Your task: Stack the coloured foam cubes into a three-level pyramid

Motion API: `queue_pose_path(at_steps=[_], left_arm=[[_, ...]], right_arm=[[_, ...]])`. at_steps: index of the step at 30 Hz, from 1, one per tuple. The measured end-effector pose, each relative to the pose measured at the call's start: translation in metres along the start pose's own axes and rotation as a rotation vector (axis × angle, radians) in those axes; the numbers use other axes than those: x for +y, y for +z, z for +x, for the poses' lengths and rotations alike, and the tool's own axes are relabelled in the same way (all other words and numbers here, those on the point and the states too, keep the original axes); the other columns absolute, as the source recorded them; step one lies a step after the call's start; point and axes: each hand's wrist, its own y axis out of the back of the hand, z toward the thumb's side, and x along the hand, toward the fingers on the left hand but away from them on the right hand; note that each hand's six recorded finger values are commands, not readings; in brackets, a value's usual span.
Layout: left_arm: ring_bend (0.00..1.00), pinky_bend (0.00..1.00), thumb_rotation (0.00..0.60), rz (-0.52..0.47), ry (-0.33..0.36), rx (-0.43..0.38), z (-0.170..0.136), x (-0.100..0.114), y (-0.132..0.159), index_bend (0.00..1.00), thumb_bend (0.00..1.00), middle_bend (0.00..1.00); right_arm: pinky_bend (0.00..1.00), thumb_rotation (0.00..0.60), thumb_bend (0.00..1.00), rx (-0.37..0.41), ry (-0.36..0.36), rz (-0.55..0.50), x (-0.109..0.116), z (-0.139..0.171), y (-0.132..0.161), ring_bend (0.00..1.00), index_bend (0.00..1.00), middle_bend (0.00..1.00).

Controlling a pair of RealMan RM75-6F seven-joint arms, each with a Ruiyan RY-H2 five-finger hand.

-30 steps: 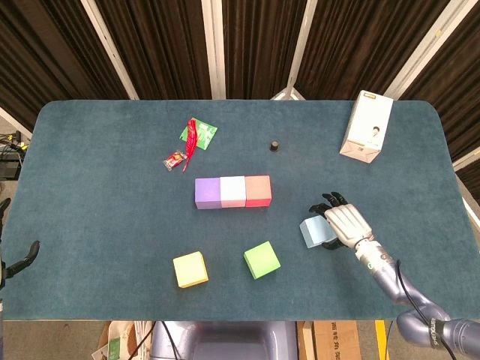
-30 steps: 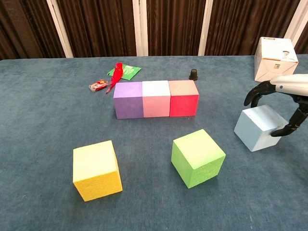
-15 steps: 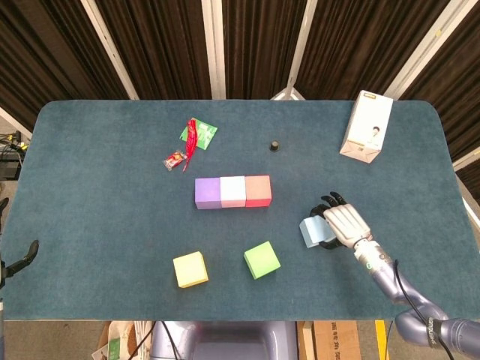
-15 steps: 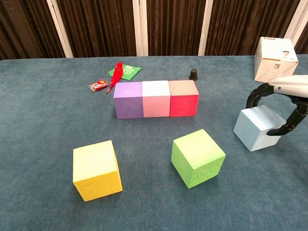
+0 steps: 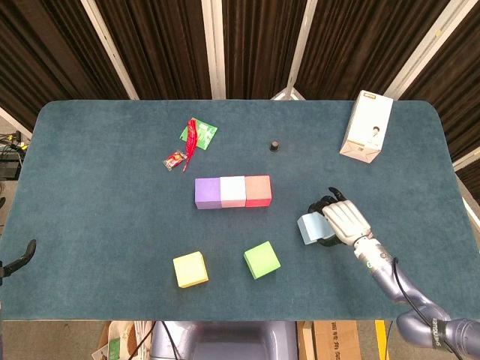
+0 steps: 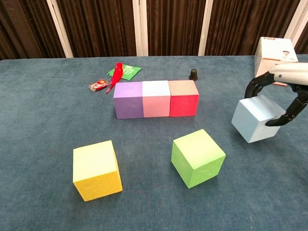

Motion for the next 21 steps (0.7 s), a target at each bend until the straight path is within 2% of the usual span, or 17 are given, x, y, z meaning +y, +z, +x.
queue_pose_path(at_steps=[6,11,15,21], left_arm=[[0.0,0.0,0.6,0.048,0.026,0.002,0.003,0.003,-0.003,0.1,0.36,0.02],[0.0,0.0,0.6,0.088,0.07,0.026,0.006,0.008,-0.008,0.1,0.36,0.02],[0.0,0.0,0.6,0.089,0.084,0.036,0.006,0.009,-0.01,0.1,0.36,0.02],[0.0,0.0,0.6,0.088,0.084,0.042,0.005,0.01,-0.01,0.1,0.36,0.01]], right_arm=[[0.0,0.6,0.27,0.014,-0.024,0.027,0.029,0.006,0.012,0.23,0.39,0.44],[0.0,0.6,0.27,0.042,-0.052,0.044,0.063,0.007,0.037,0.21,0.39,0.44],[0.0,0.6,0.27,0.047,-0.065,0.062,0.086,-0.002,0.055,0.2,0.39,0.44],[0.0,0.6,0.27,0.026,-0.05,0.032,0.112,-0.027,0.08,0.2,0.39,0.44]])
